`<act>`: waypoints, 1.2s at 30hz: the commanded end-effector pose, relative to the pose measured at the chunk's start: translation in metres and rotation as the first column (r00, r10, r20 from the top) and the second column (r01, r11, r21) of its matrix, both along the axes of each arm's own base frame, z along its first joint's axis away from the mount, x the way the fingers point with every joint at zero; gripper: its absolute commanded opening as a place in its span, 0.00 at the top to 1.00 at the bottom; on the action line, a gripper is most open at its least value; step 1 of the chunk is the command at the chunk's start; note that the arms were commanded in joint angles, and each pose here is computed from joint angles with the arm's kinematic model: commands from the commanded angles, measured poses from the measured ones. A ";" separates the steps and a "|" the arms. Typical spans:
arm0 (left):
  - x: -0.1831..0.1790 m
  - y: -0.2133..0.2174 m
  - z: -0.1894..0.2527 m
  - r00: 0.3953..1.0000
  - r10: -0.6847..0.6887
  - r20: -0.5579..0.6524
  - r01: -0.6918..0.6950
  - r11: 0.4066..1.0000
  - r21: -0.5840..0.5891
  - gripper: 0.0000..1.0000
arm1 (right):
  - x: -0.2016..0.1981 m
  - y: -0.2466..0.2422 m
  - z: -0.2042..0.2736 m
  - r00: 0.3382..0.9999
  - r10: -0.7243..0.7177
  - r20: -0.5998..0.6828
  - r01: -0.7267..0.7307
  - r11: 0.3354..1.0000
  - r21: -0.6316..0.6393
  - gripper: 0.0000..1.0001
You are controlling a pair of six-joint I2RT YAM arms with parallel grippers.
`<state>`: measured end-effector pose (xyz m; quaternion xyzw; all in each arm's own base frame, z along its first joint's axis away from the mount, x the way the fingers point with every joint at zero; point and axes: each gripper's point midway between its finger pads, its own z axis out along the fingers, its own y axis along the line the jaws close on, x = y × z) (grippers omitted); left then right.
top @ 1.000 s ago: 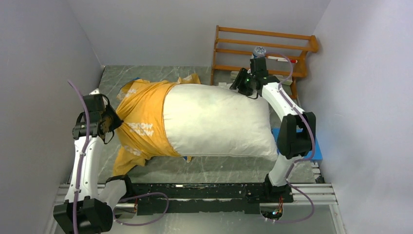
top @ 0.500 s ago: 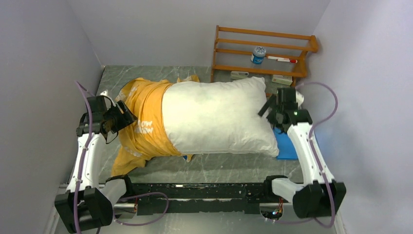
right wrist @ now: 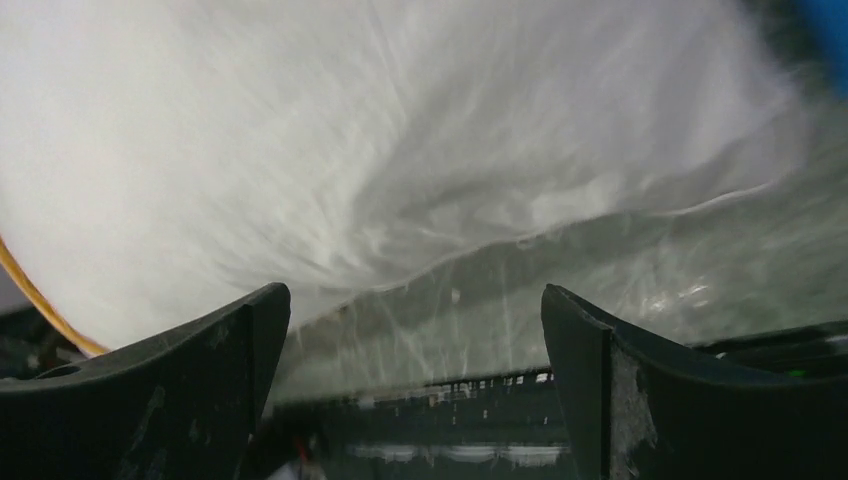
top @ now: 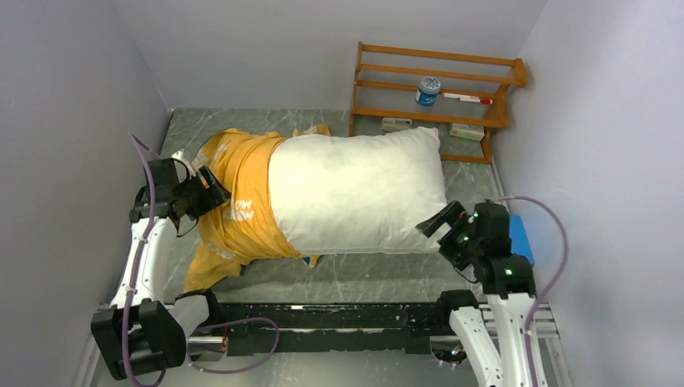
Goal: Remove the pillowcase from the pillow
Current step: Remove the pillow from the pillowcase.
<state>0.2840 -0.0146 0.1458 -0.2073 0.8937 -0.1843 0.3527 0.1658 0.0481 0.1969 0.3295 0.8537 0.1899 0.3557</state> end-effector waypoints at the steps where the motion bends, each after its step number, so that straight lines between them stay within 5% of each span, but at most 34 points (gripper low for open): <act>1: 0.003 -0.009 0.003 0.998 -0.056 0.038 0.058 0.998 -0.034 0.26 | -0.013 0.068 -0.034 0.953 0.297 -0.059 -0.265 0.913 0.310 0.00; 6: 0.003 -0.017 0.007 0.993 -0.083 0.079 0.089 0.994 -0.067 0.18 | 0.010 0.078 -0.063 0.958 0.287 -0.001 -0.266 0.888 0.375 0.00; 13: 0.000 -0.029 -0.001 0.991 -0.119 0.059 0.126 0.983 -0.134 0.20 | 0.072 0.054 -0.085 0.994 0.051 0.096 -0.078 0.951 0.299 0.03; 16: -0.003 -0.029 -0.002 0.992 -0.114 0.052 0.120 0.984 -0.132 0.21 | 0.091 0.034 -0.083 0.987 -0.084 0.139 0.044 0.962 0.268 0.49; 20: -0.006 -0.030 -0.004 0.992 -0.121 0.040 0.126 0.983 -0.133 0.27 | 0.107 0.020 -0.013 0.946 -0.130 0.296 0.065 0.974 0.218 1.00; 24: -0.005 -0.032 -0.007 0.991 -0.131 0.042 0.136 0.981 -0.142 0.34 | 0.104 -0.027 0.056 0.891 -0.235 0.388 0.240 0.970 0.035 1.00; 29: 0.002 -0.036 -0.005 0.986 -0.154 0.059 0.162 0.972 -0.169 0.49 | 0.094 -0.087 0.081 0.850 -0.366 0.379 0.465 0.860 -0.213 1.00; 32: 0.005 -0.043 -0.001 0.976 -0.202 0.081 0.215 0.957 -0.197 0.30 | 0.093 -0.094 0.065 0.867 -0.381 0.322 0.471 0.837 -0.278 1.00; 34: 0.005 -0.045 0.001 0.970 -0.228 0.081 0.239 0.951 -0.197 0.08 | 0.097 -0.085 0.053 0.890 -0.356 0.284 0.430 0.862 -0.269 1.00; 36: 0.005 -0.042 0.008 0.968 -0.235 0.085 0.246 0.958 -0.147 0.03 | 0.102 -0.072 0.046 0.914 -0.312 0.259 0.373 0.897 -0.236 1.00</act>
